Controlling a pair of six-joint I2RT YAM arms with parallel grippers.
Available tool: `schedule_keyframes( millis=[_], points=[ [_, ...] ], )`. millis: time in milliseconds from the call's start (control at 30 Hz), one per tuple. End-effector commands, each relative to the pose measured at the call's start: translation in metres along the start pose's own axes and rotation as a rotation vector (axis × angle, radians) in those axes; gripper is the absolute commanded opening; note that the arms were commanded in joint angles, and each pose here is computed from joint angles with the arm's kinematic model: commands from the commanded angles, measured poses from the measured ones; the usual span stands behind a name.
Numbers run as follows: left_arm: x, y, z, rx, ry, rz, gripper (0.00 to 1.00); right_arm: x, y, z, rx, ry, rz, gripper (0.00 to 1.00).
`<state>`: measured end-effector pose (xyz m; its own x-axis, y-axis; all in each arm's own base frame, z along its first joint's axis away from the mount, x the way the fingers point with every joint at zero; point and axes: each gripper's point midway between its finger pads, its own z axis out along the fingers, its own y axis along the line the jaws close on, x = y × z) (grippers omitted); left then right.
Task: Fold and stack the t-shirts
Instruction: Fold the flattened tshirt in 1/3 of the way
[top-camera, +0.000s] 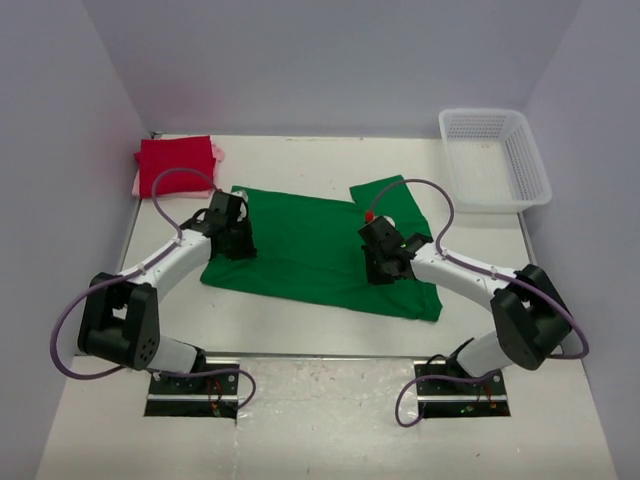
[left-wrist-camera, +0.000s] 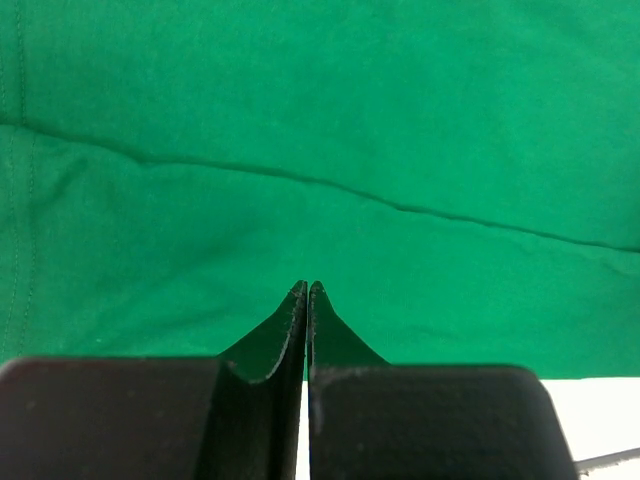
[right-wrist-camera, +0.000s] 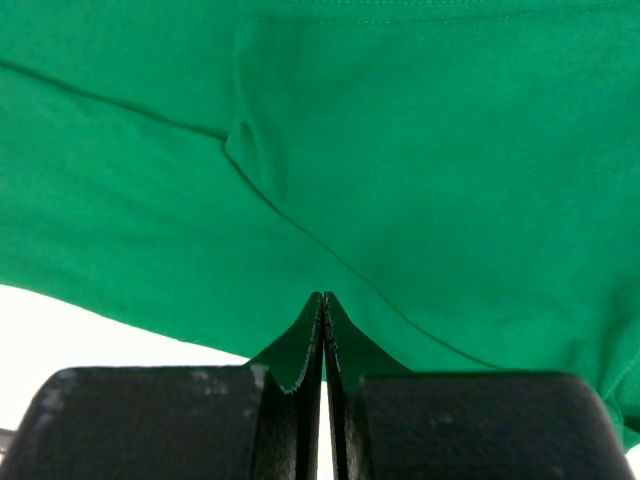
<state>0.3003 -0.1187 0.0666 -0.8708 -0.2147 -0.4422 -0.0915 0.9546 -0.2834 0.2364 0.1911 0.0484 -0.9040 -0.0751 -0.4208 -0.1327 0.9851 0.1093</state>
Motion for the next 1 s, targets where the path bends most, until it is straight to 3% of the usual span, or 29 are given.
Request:
schedule_keyframes(
  millis=[0,333,467,967],
  points=[
    [0.000,0.006,0.007,-0.024,-0.020,-0.001,0.00,-0.006,0.003,0.006,0.014,-0.016,0.035,0.00],
    [0.024,0.027,0.028,-0.122,0.051,-0.062,0.00,0.003,0.010,0.030,0.003,0.028,0.051,0.00],
    [0.048,0.039,0.031,-0.189,0.148,-0.115,0.00,0.005,0.011,0.031,-0.005,0.033,0.068,0.00],
    [0.112,0.065,0.010,-0.371,0.377,-0.265,0.00,0.039,0.012,0.040,-0.017,0.118,0.151,0.00]
  ],
)
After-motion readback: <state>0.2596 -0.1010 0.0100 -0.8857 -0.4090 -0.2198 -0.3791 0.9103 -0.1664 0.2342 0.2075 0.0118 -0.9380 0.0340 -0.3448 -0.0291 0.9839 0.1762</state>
